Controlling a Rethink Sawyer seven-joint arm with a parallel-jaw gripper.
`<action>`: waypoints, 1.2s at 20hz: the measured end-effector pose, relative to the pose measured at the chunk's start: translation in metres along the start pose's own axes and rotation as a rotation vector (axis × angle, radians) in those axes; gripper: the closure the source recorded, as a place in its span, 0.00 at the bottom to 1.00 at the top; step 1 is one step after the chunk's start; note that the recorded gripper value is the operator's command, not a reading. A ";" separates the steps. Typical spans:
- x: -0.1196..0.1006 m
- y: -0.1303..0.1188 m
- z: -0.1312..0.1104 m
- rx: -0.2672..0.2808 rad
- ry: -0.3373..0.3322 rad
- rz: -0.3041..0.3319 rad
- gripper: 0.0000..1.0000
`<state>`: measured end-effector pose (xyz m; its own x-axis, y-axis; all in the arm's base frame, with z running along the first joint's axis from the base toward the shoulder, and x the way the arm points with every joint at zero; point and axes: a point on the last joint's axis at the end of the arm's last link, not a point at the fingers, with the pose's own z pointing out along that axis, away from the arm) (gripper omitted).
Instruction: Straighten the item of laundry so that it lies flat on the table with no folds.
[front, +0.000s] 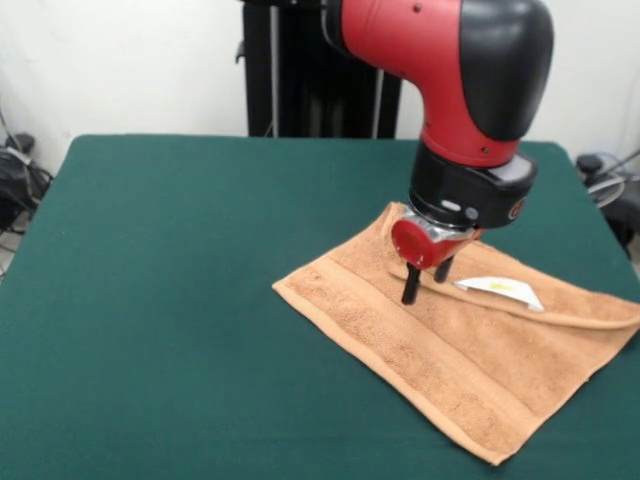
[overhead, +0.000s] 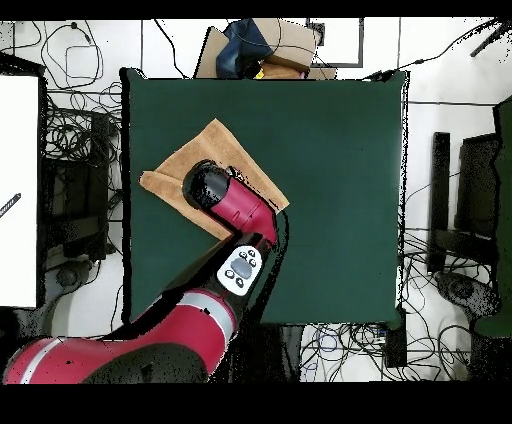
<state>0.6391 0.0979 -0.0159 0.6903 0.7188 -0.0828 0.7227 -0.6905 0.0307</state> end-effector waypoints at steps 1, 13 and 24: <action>0.000 -0.001 0.001 -0.005 0.000 -0.001 0.00; -0.003 -0.016 0.011 -0.014 0.018 0.015 0.00; -0.010 -0.024 0.023 0.017 0.034 0.019 0.00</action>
<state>0.6139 0.1056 -0.0390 0.7049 0.7077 -0.0483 0.7090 -0.7051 0.0146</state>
